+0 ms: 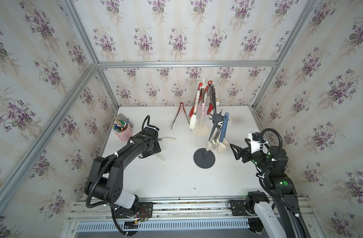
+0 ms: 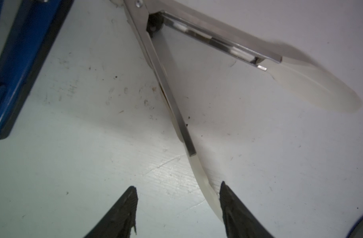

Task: Hang food tongs on kitchen utensil racks
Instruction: Pick up the food tongs from the center of the board.

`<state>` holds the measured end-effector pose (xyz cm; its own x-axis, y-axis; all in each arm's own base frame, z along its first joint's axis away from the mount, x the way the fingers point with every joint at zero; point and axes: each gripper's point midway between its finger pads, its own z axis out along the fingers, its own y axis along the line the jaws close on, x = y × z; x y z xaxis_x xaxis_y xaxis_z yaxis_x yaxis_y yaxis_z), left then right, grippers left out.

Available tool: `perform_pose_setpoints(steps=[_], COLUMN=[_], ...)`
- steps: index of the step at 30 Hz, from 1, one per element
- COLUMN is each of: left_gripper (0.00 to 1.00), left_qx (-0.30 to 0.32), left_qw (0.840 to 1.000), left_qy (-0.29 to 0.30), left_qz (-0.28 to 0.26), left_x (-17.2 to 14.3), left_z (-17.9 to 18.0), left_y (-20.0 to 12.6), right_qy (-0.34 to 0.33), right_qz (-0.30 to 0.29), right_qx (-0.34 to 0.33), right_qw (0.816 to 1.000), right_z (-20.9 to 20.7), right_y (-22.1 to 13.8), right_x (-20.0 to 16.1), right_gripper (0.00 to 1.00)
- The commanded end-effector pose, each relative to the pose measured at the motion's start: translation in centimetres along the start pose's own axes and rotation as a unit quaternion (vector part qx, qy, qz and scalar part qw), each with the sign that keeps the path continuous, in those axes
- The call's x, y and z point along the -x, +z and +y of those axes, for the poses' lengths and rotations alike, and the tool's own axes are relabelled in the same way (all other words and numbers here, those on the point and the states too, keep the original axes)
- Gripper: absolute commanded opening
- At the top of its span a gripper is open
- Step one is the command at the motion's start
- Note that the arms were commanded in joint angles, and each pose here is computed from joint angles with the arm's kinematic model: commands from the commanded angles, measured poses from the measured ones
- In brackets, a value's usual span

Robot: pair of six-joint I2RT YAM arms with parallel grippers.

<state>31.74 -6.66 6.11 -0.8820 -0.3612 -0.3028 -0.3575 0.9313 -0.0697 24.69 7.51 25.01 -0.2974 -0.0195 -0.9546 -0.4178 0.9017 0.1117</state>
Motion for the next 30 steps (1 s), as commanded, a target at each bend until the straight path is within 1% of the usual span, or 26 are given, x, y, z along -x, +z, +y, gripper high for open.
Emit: perform_pose_setpoints(steps=[1, 4, 5, 11, 15, 19, 22, 24, 27, 30], left_gripper=[0.59, 0.56, 0.52, 0.46, 0.37, 0.28, 0.18, 0.11, 0.07, 0.02], left_qx=[0.001, 0.004, 0.004, 0.011, 0.011, 0.01, 0.011, 0.008, 0.002, -0.013], left_qw=[1.0, 1.0, 1.0, 1.0, 1.0, 1.0, 0.999, 0.999, 1.0, 0.999], left_qy=[-0.005, -0.007, -0.007, -0.01, -0.009, -0.008, -0.002, 0.004, 0.013, 0.035], left_qz=[0.003, 0.002, 0.001, 0.008, 0.022, 0.026, 0.035, 0.037, 0.025, 0.005], left_x=[0.6, 1.1, 1.3, 2.1, 2.2, 2.3, 1.9, 1.6, 1.9, 2.5], left_z=[-0.1, -0.2, -0.3, -0.5, -0.7, -0.8, -0.6, -0.6, -0.5, -0.8], left_y=[1.0, 1.6, 1.8, 3.3, 4.6, 5.1, 5.6, 5.5, 4.6, 3.1], right_qy=[-0.01, -0.012, -0.013, -0.017, -0.02, -0.024, -0.026, -0.029, -0.033, -0.035], right_qz=[-0.004, 0.0, 0.001, 0.006, 0.008, 0.01, 0.01, 0.011, 0.011, 0.012], right_qx=[0.011, 0.01, 0.01, 0.01, 0.012, 0.012, 0.011, 0.009, 0.008, 0.008], right_qw=[1.0, 1.0, 1.0, 1.0, 1.0, 1.0, 1.0, 0.999, 0.999, 0.999], right_z=[0.4, 0.3, 0.3, 0.3, 0.4, 0.4, 0.3, 0.3, 0.3, 0.3], right_y=[0.1, 0.1, 0.1, 0.2, 0.3, 0.4, 0.5, 0.5, 0.5, 0.6], right_x=[0.2, 0.0, -0.1, -0.4, -0.5, -0.5, -0.5, -0.5, -0.5, -0.5], right_gripper=[0.94, 0.94, 0.94, 0.94, 0.94, 0.94, 0.94, 0.94, 0.94, 0.94])
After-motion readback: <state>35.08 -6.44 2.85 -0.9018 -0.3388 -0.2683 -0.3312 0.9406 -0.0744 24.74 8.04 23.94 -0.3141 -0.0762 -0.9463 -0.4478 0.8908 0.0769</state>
